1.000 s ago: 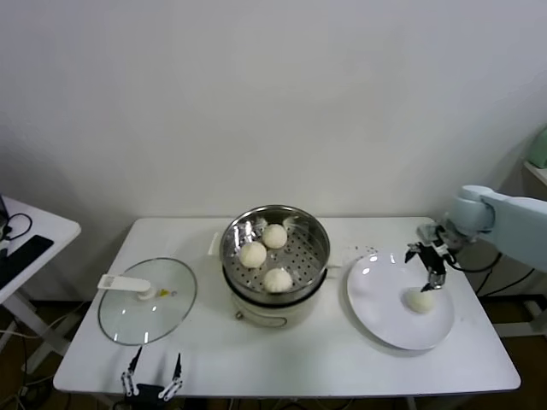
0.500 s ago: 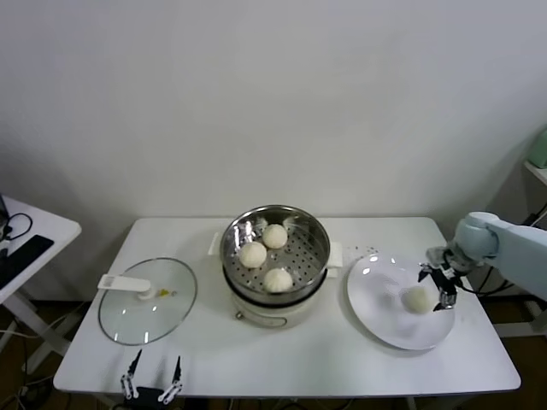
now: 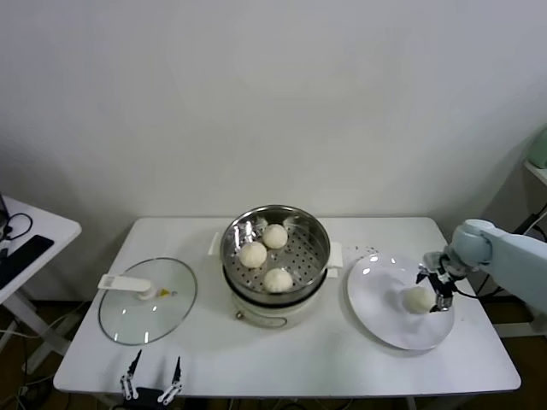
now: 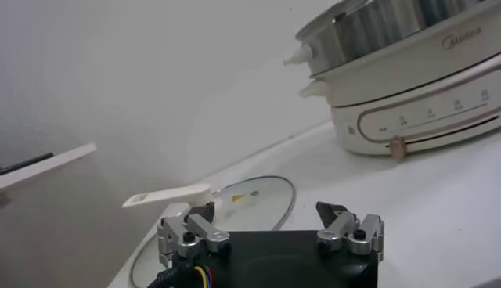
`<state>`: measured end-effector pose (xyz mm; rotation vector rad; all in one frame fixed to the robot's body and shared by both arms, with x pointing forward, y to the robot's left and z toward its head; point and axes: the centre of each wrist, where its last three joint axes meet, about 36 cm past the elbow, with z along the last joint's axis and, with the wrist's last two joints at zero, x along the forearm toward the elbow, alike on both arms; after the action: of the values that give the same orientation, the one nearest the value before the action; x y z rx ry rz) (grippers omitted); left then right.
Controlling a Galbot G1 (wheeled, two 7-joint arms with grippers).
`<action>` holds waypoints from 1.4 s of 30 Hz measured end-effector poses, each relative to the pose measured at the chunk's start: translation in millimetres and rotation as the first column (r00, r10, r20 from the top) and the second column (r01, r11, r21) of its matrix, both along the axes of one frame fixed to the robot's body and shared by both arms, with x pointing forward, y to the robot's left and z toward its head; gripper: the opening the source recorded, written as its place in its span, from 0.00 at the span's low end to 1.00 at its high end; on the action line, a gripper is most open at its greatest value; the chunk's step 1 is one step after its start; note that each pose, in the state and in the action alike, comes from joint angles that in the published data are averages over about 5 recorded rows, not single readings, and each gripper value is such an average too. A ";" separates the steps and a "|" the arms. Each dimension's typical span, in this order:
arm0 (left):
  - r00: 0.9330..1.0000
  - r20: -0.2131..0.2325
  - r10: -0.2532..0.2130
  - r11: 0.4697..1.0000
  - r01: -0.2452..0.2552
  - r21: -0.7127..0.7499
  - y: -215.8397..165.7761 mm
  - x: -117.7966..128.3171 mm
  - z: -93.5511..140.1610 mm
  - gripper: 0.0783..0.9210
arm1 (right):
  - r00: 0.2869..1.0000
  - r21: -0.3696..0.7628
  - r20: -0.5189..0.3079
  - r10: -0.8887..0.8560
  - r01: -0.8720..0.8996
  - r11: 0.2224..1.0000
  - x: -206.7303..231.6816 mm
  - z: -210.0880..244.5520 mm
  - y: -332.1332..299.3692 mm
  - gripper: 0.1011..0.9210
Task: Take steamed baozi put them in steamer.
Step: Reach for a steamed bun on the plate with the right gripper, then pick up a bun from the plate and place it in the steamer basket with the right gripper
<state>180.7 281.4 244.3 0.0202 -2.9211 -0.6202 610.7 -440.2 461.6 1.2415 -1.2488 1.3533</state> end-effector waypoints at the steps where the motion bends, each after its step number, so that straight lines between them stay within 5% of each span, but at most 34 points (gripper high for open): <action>1: 1.000 0.000 0.000 1.000 0.000 0.000 0.0 0.2 0.0 0.88 | 1.000 0.001 -0.001 0.001 -0.001 1.000 -0.2 -1.4 0.7 0.88; 23: 1.000 0.001 0.000 1.000 0.000 0.003 0.5 -1.1 0.7 0.88 | 0.999 0.007 0.034 0.017 -0.017 1.000 6.5 20.0 8.2 0.69; 42: 1.000 0.010 -0.001 1.000 0.001 0.009 1.1 -3.7 9.0 0.88 | 0.984 0.123 0.122 0.132 -0.147 0.981 35.1 214.3 130.2 0.70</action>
<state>177.0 282.5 253.3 0.0225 -2.9286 -0.6348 645.8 -310.0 675.9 1.3816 -1.3697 1.4803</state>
